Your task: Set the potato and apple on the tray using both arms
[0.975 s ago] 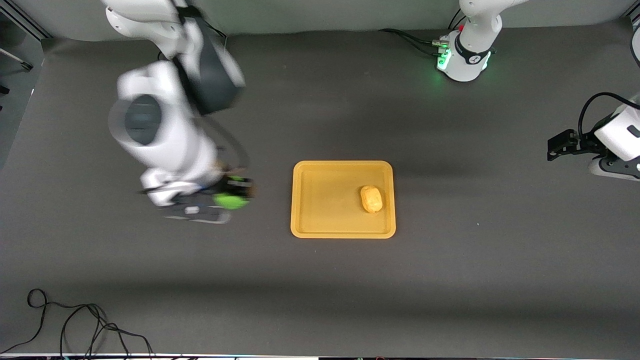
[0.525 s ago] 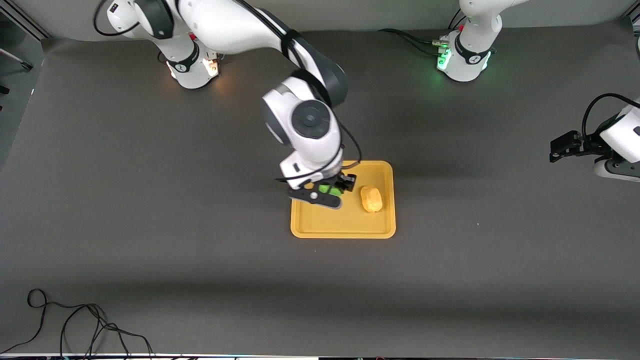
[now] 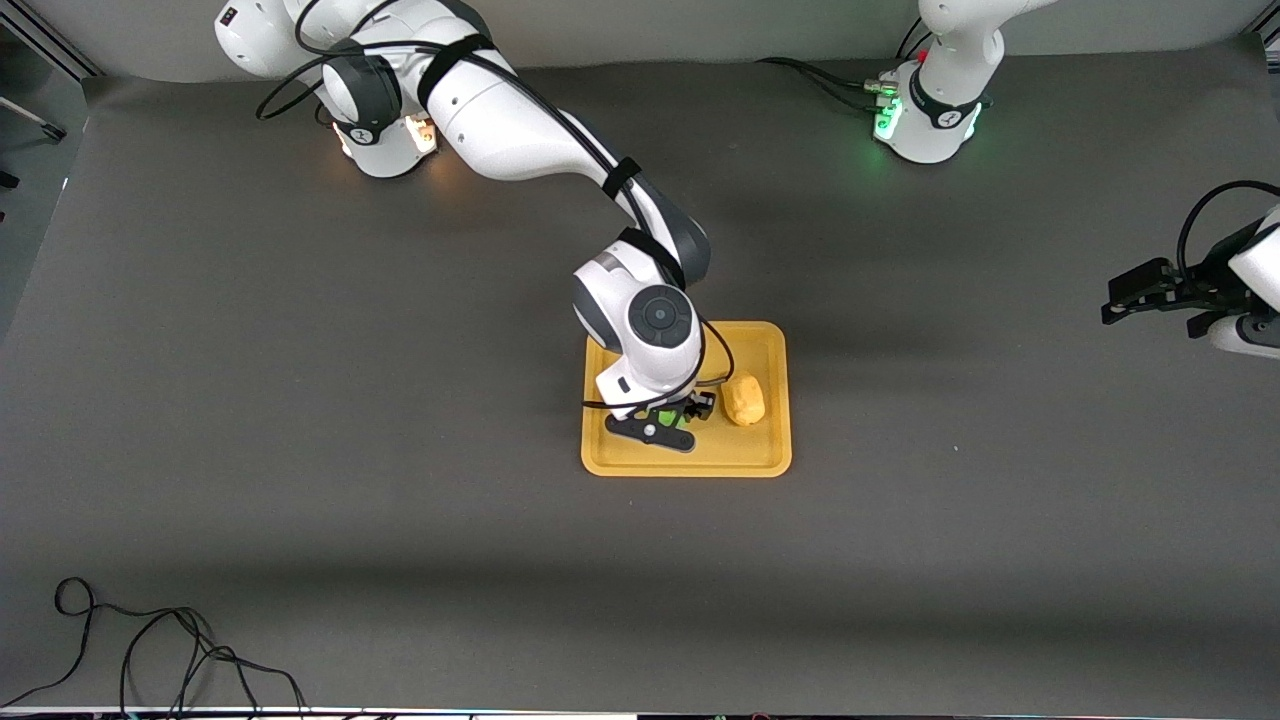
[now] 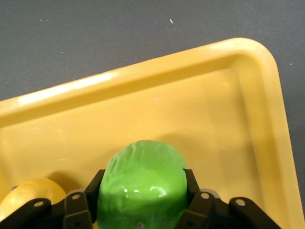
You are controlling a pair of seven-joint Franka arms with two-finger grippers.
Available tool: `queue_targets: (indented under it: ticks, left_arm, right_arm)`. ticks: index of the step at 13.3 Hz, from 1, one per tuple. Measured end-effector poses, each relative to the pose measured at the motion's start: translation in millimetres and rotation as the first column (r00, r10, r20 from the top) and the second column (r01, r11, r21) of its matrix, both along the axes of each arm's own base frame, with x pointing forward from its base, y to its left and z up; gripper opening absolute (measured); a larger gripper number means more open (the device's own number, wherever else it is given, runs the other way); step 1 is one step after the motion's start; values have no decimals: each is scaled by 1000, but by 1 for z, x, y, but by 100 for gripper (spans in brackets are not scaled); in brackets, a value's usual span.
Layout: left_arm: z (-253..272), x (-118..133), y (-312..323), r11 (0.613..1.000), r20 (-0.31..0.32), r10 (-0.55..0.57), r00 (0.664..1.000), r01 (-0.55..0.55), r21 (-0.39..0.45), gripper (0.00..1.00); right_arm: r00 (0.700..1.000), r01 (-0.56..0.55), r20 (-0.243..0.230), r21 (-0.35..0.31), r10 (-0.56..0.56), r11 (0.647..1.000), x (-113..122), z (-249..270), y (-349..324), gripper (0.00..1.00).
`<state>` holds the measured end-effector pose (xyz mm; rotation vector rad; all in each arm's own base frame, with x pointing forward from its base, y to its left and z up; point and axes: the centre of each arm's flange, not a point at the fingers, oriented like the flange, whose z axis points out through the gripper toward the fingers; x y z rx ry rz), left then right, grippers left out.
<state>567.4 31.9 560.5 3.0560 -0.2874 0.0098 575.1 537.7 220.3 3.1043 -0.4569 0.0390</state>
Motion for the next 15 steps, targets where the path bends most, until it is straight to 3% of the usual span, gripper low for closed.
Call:
queue_targets:
  ticks: [5,8,10,15]
  left_arm:
    - [4,-4,0,999,-40,41,998,-41,1,100]
    - [3,-5,-3,997,-50,49,998,-46,60,100]
    - [2,-4,-8,995,-54,47,997,-42,88,100]
    - [-1,-3,-9,995,-59,49,997,-44,89,100]
  right_arm:
    - [1000,15,25,11,-15,1000,6,-18,-9,69]
    - [999,13,40,27,-14,1000,7,-8,-6,99]
    - [1000,12,12,23,-12,1000,5,37,-4,100]
    - [998,51,-43,52,-49,997,-2,246,-61,100]
